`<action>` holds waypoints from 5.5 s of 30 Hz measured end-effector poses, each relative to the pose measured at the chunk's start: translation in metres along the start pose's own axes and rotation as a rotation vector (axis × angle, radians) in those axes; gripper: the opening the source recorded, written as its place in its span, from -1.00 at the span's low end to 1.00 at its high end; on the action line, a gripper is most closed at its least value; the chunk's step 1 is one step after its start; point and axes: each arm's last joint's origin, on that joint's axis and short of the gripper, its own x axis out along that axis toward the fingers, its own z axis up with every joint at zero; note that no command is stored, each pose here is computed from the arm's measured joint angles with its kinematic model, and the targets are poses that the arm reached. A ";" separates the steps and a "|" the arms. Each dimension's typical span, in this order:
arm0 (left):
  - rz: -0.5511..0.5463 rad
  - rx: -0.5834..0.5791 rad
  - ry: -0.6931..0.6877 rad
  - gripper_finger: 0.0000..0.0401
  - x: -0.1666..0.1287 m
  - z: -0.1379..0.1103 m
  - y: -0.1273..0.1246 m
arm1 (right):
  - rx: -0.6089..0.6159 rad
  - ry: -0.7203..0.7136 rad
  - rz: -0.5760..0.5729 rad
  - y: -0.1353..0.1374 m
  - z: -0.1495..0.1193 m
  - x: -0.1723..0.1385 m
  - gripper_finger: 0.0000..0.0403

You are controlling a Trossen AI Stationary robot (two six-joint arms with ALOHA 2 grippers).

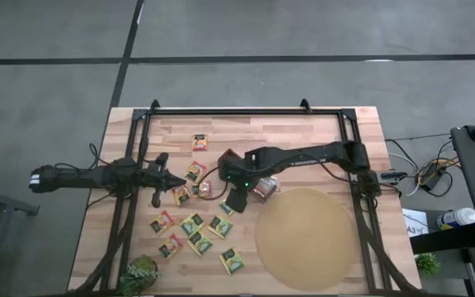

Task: Pick & Place Tea
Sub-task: Put the yellow tea bag into the middle section of the wooden organizer

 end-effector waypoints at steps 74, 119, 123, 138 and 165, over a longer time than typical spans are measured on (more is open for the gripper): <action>0.000 0.000 0.000 -1.00 0.000 0.000 0.000 | -0.634 0.175 -0.048 0.000 0.008 0.047 -0.08; 0.000 0.000 0.000 -1.00 0.000 0.000 0.000 | -0.338 0.124 -0.037 0.000 0.010 0.051 -0.08; 0.000 0.000 0.000 -1.00 0.000 0.000 0.000 | -0.391 0.082 -0.021 0.005 0.016 0.039 -0.08; 0.000 0.000 0.000 -1.00 0.000 0.000 0.000 | -0.940 0.061 0.040 0.004 0.022 0.049 -0.08; 0.003 0.000 0.000 -1.00 0.000 0.000 0.000 | -0.827 0.150 -0.048 -0.022 0.026 0.094 -0.08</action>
